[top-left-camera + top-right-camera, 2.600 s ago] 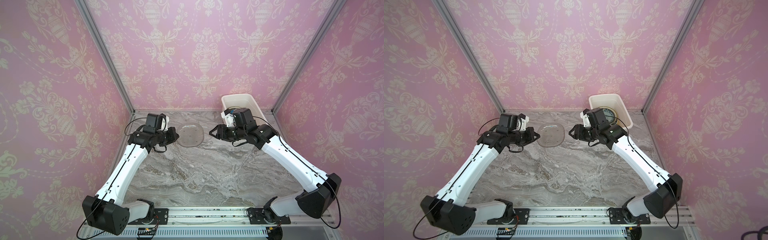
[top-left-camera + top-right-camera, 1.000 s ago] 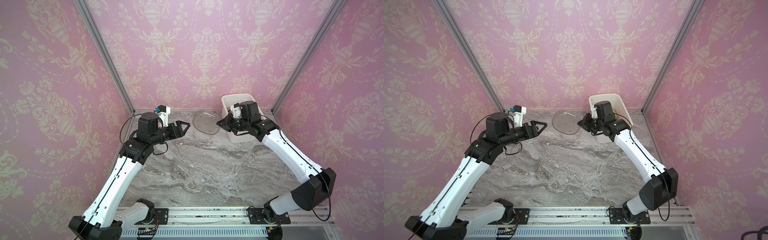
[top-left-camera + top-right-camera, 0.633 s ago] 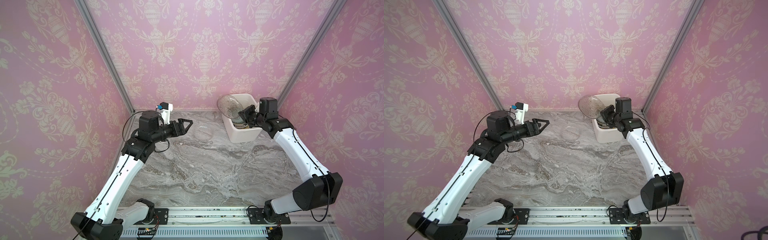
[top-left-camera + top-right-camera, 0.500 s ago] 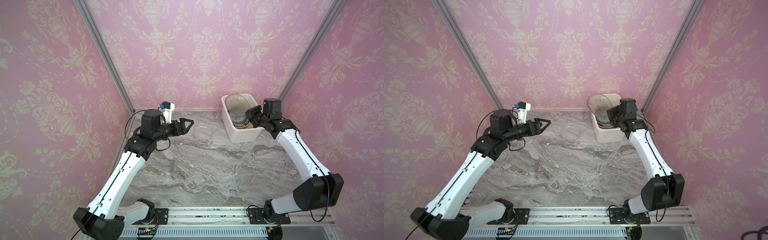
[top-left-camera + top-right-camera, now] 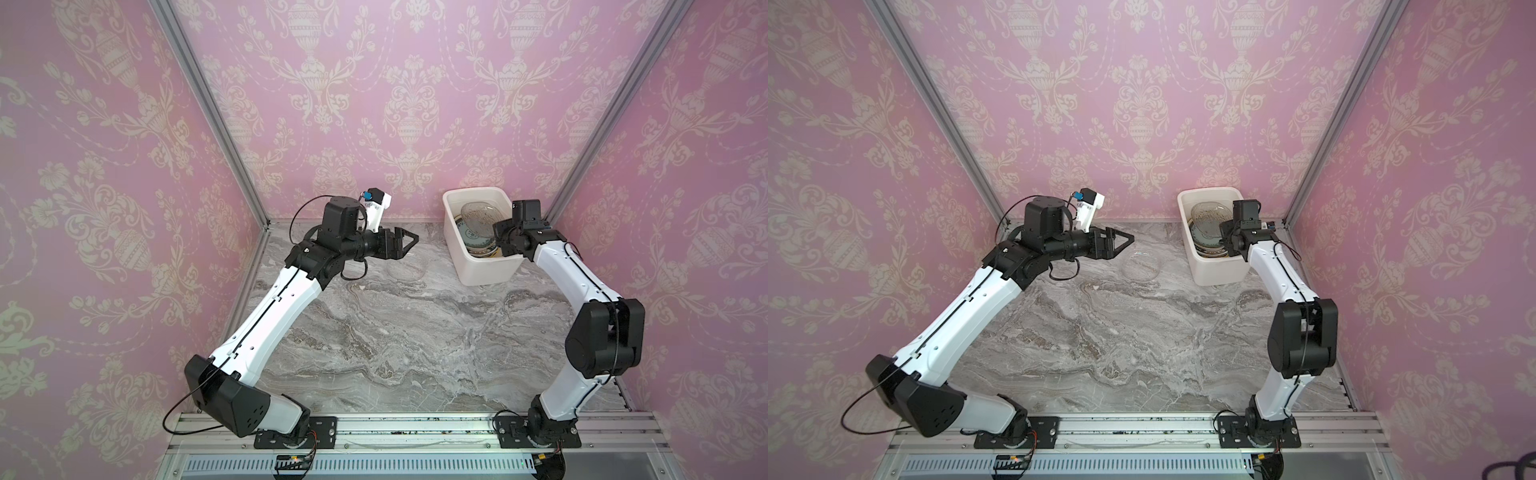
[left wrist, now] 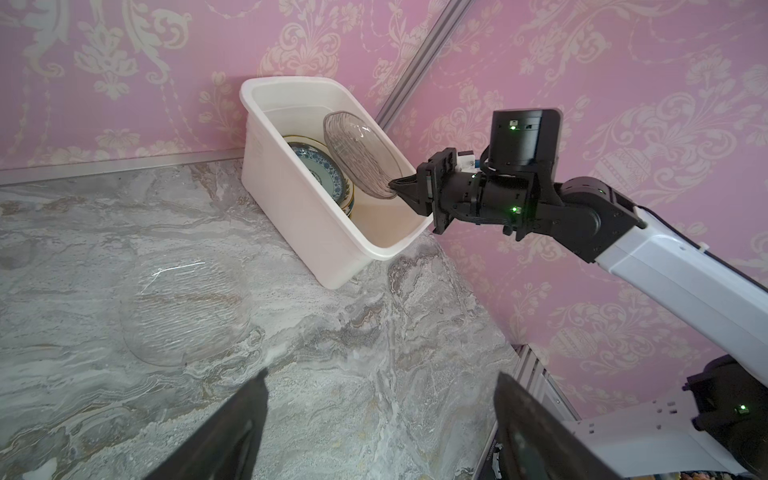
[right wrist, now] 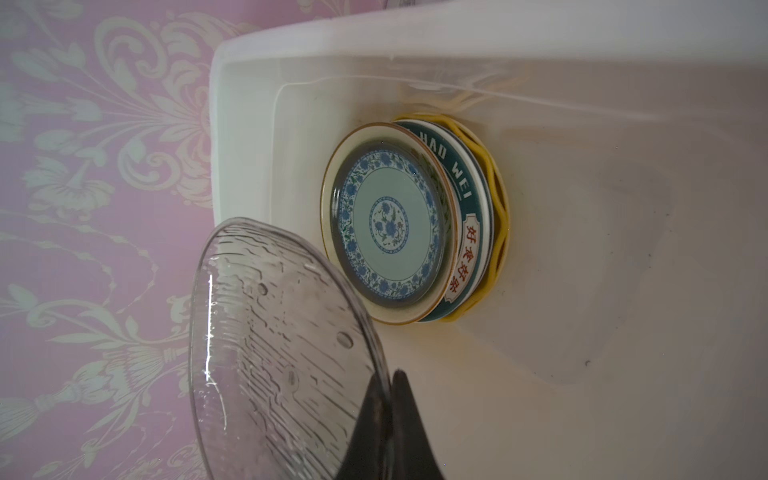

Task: Place the plates into the plastic bin on the countertop
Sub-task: 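Lower the smoky glass plate into the bin against the stacked plates with the right gripper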

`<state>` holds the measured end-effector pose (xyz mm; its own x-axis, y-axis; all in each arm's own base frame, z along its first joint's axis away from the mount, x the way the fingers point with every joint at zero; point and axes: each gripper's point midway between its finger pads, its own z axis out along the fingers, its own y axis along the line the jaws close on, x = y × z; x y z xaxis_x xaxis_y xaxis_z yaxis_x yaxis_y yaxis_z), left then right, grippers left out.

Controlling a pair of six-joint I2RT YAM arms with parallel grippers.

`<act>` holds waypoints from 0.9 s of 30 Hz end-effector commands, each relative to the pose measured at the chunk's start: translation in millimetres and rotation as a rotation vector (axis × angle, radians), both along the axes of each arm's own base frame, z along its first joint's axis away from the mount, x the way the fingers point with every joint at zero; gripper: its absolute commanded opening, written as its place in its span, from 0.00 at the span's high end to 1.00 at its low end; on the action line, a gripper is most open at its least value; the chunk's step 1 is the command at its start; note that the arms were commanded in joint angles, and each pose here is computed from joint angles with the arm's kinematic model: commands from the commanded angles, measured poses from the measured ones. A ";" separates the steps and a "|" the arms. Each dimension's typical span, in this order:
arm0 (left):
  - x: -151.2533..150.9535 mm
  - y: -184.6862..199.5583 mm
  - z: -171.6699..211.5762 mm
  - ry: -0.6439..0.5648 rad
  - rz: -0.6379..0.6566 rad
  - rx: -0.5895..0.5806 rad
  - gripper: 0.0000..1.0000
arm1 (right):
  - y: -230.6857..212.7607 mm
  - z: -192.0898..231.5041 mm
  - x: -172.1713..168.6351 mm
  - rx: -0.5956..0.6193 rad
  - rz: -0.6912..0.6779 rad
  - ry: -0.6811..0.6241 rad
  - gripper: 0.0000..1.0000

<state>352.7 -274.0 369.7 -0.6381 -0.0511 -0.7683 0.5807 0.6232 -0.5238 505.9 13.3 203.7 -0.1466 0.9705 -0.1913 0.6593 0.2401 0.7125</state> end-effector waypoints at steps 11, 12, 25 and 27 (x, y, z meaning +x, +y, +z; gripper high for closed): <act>27.8 -49.1 -1.8 -0.042 -0.080 0.043 0.14 | -19.9 -36.6 42.1 -0.055 -0.051 0.071 1.00; 28.8 -50.7 -2.3 -0.043 -0.083 0.045 0.13 | -20.1 -40.2 43.7 -0.057 -0.053 0.081 1.00; 32.5 -52.8 -14.6 -0.036 -0.088 0.083 0.13 | -24.9 -79.5 58.5 -0.086 -0.067 0.174 1.00; 33.0 -52.3 -15.9 -0.035 -0.086 0.089 0.13 | -23.5 -81.8 59.1 -0.091 -0.059 0.178 1.00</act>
